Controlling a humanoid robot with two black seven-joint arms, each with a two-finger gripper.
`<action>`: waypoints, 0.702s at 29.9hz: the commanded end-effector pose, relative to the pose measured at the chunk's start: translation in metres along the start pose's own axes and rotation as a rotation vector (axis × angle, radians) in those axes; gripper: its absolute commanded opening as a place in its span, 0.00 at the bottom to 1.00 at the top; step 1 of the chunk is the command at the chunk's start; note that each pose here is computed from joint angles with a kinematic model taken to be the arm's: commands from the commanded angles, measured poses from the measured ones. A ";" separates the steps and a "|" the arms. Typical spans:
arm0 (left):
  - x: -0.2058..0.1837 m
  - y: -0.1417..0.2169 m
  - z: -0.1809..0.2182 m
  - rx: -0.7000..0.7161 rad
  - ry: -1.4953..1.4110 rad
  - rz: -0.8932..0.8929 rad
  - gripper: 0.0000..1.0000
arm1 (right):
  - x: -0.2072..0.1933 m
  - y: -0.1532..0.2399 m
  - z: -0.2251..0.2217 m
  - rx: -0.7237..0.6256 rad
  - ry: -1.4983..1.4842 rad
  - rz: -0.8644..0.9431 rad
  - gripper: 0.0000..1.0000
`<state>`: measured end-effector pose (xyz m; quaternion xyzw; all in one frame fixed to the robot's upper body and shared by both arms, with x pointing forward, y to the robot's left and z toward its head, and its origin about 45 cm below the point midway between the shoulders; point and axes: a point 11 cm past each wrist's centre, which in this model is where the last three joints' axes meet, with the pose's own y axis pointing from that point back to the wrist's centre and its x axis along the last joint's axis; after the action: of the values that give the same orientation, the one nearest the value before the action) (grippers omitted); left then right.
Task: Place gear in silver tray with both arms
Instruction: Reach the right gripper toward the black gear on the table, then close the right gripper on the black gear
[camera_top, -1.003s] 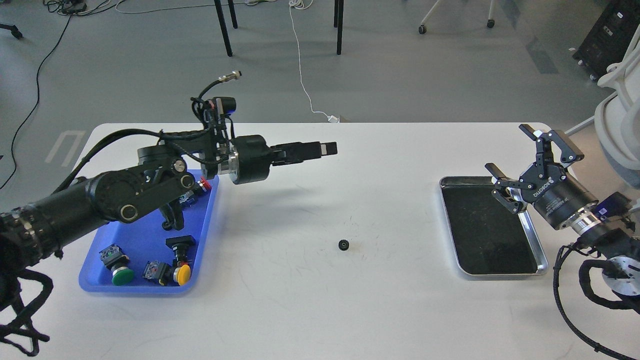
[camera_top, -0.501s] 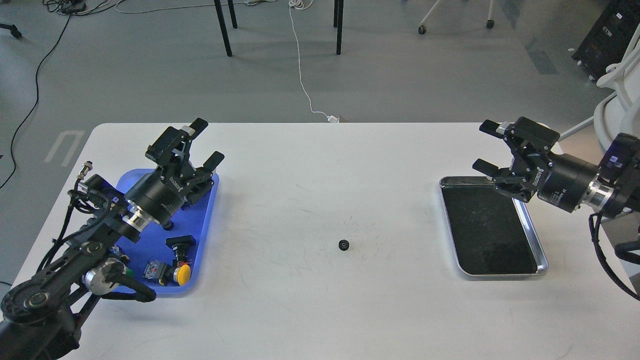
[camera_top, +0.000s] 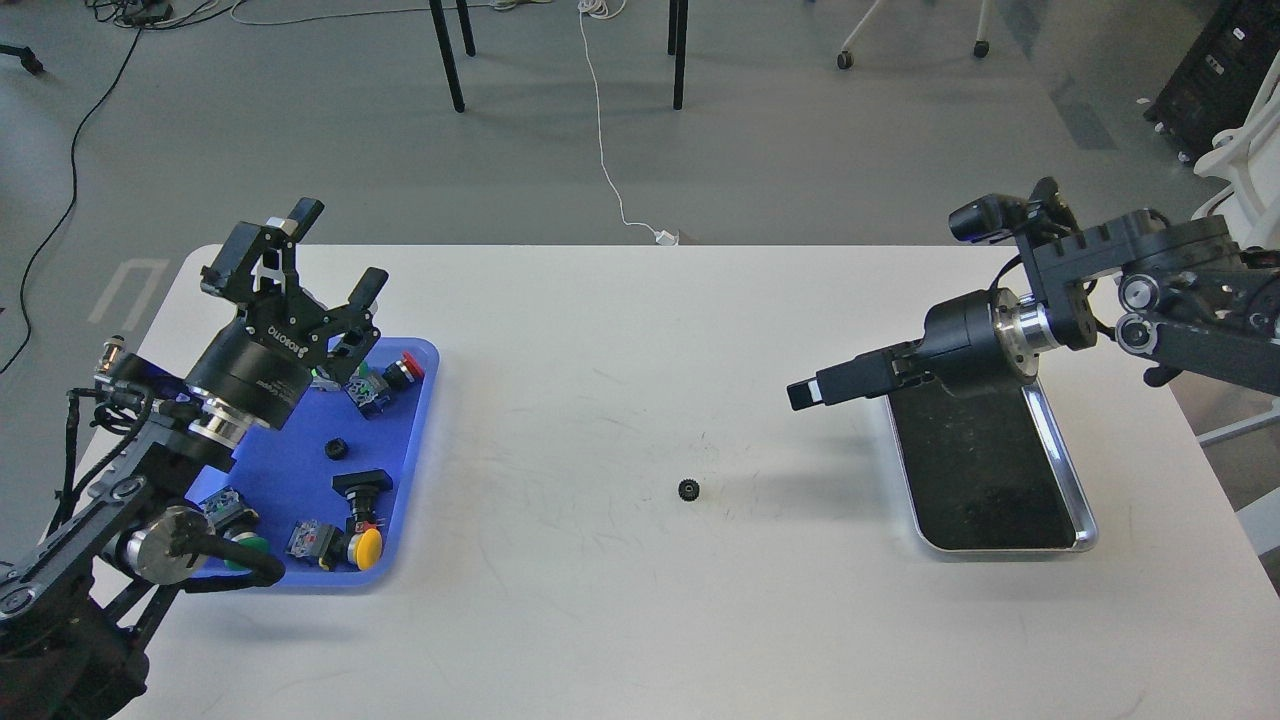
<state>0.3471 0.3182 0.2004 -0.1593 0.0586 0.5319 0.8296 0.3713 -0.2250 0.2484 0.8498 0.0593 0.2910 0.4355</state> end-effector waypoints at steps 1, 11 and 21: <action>-0.004 0.000 0.003 -0.013 0.004 -0.009 0.98 | 0.006 -0.020 -0.010 -0.038 0.169 -0.038 0.98; -0.022 0.001 0.011 -0.035 0.016 -0.045 0.98 | 0.006 -0.085 -0.035 -0.029 0.441 -0.084 0.98; -0.022 0.003 0.015 -0.050 0.018 -0.042 0.98 | 0.005 -0.120 -0.046 -0.038 0.599 -0.133 0.92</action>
<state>0.3336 0.3056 0.2163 -0.1813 0.0523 0.5158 0.8357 0.3654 -0.1222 0.1855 0.7260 0.2289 0.4827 0.4332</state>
